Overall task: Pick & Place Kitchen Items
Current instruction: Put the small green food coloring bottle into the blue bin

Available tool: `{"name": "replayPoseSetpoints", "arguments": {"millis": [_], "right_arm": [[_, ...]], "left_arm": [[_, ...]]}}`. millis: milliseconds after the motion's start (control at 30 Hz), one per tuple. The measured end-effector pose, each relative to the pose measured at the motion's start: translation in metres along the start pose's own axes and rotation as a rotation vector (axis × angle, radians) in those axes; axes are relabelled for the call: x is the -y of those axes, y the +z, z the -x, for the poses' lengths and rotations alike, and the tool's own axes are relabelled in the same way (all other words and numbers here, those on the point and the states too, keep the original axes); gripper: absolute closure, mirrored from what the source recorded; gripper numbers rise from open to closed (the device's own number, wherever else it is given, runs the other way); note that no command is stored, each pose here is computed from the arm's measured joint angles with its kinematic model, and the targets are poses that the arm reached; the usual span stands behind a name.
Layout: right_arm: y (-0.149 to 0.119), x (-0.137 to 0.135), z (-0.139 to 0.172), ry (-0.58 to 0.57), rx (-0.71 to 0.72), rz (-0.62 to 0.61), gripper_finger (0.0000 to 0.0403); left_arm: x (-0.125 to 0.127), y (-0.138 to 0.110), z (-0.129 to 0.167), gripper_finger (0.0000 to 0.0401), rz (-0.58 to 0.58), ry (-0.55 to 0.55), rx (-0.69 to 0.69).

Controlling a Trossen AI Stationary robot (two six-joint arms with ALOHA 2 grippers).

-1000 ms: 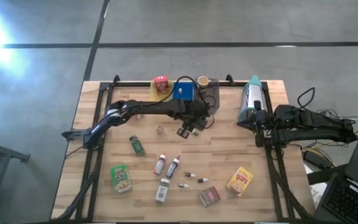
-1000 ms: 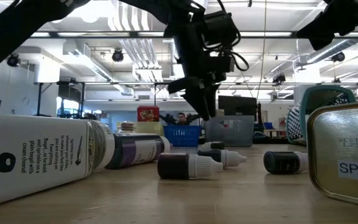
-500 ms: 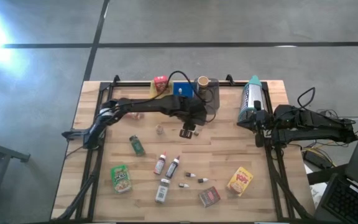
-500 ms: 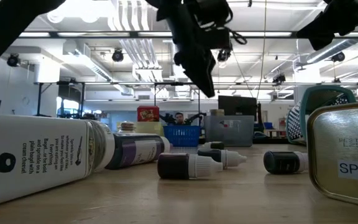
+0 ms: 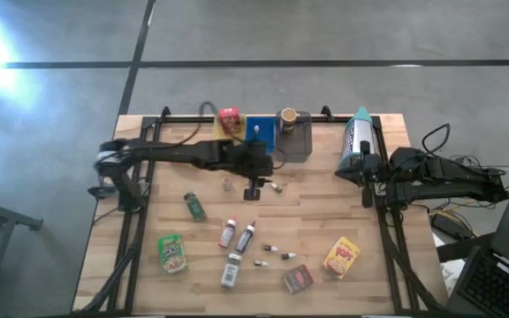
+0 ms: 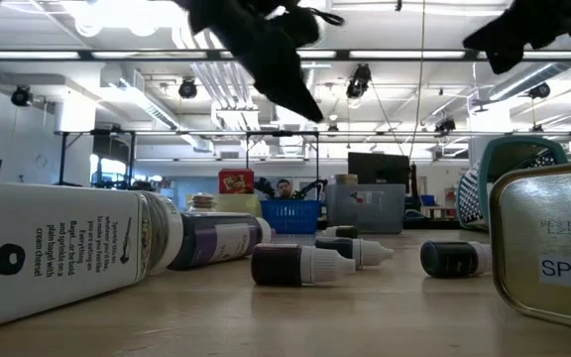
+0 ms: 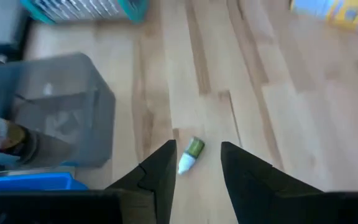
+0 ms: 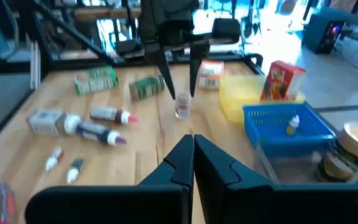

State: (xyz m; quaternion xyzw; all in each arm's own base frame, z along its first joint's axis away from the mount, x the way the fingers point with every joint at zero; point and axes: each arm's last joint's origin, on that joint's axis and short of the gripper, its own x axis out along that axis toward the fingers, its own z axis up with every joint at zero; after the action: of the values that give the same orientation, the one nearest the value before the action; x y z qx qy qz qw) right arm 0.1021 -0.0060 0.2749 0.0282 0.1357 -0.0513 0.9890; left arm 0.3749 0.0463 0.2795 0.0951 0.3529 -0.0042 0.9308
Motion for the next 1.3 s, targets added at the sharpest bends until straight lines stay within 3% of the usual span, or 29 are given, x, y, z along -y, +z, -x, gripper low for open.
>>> {"name": "replayPoseSetpoints", "arguments": {"millis": [233,400,600,967,1300], "right_arm": [[0.003,-0.001,-0.014,0.003,0.001,-0.150,0.0394],[0.013,-0.005,-0.039,0.087,0.052,-0.147,0.0394],[0.006,-0.004,-0.079,-0.051,-0.143,-0.257,0.0382],[0.015,-0.007,-0.151,-0.207,-0.493,-0.268,0.0283],[-0.008,-0.031,-0.201,-0.380,-0.600,-0.143,0.0222]], "left_arm": [[0.010,-0.032,0.042,0.0268,0.095,0.055,0.244],[0.017,-0.055,0.063,0.0268,0.119,0.089,0.431],[0.025,-0.084,0.074,0.0268,0.128,0.118,0.606],[0.033,-0.117,0.072,0.0268,0.129,0.153,0.650],[0.034,-0.121,0.071,0.0268,0.128,0.152,0.634]]}}
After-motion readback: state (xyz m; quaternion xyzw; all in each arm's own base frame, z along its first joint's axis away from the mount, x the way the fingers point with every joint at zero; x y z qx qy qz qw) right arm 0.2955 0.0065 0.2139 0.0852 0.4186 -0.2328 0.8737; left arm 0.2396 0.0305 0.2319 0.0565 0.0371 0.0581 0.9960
